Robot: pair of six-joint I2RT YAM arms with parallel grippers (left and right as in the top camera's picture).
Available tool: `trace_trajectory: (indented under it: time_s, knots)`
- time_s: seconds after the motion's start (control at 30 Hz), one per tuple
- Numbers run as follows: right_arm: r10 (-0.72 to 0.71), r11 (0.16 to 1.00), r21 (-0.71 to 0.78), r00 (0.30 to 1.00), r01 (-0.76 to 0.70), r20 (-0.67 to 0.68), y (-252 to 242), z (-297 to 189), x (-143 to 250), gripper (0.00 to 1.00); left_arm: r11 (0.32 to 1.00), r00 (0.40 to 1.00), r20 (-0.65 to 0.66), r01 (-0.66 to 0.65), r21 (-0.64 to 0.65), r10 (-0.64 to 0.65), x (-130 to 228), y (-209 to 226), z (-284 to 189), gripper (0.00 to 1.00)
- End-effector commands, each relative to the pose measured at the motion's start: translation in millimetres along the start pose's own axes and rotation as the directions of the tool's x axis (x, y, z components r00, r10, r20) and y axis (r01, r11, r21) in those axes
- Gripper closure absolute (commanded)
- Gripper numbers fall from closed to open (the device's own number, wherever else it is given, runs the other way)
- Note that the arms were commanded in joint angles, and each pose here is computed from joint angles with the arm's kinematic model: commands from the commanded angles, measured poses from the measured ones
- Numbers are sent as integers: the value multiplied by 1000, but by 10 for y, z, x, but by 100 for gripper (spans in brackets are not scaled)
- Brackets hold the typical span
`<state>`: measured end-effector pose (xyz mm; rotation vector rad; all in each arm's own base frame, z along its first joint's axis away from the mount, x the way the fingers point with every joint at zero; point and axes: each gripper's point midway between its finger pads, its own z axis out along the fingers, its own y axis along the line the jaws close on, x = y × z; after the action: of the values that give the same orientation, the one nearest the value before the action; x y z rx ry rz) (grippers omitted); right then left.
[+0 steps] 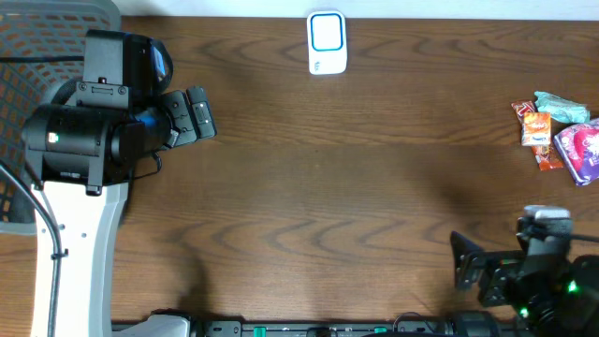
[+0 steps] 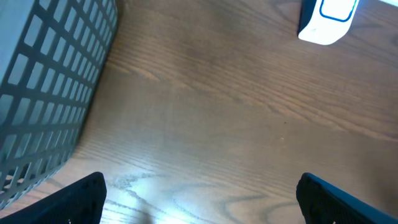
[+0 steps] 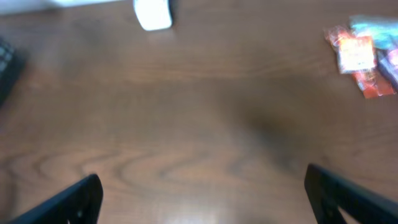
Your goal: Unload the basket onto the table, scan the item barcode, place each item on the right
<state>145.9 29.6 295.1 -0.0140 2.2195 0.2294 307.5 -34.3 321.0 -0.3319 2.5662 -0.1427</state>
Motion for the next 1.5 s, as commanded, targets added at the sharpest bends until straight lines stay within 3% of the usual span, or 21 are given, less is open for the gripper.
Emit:
trace_trajectory:
  time_s: [0.0, 0.47, 0.97, 1.47]
  knots:
    - [-144, 983, -104, 988, 150, 59, 142, 196, 176, 1, 1000, 1000, 7, 4, -14, -4, -17, 32, -11, 2]
    - [-178, 961, -132, 912, 241, 370, 153, 1092, 315, 1, 1000, 1000, 7, 4, -14, -4, -17, 32, -11, 2]
    - [-175, 954, -94, 780, 286, 600, 137, 1269, 248, 1, 1000, 1000, 7, 4, -14, -4, -17, 32, -11, 2]
    - [-173, 964, -44, 745, 262, 644, 28, 1406, 281, 1, 1000, 1000, 7, 4, -14, -4, -17, 32, -11, 2]
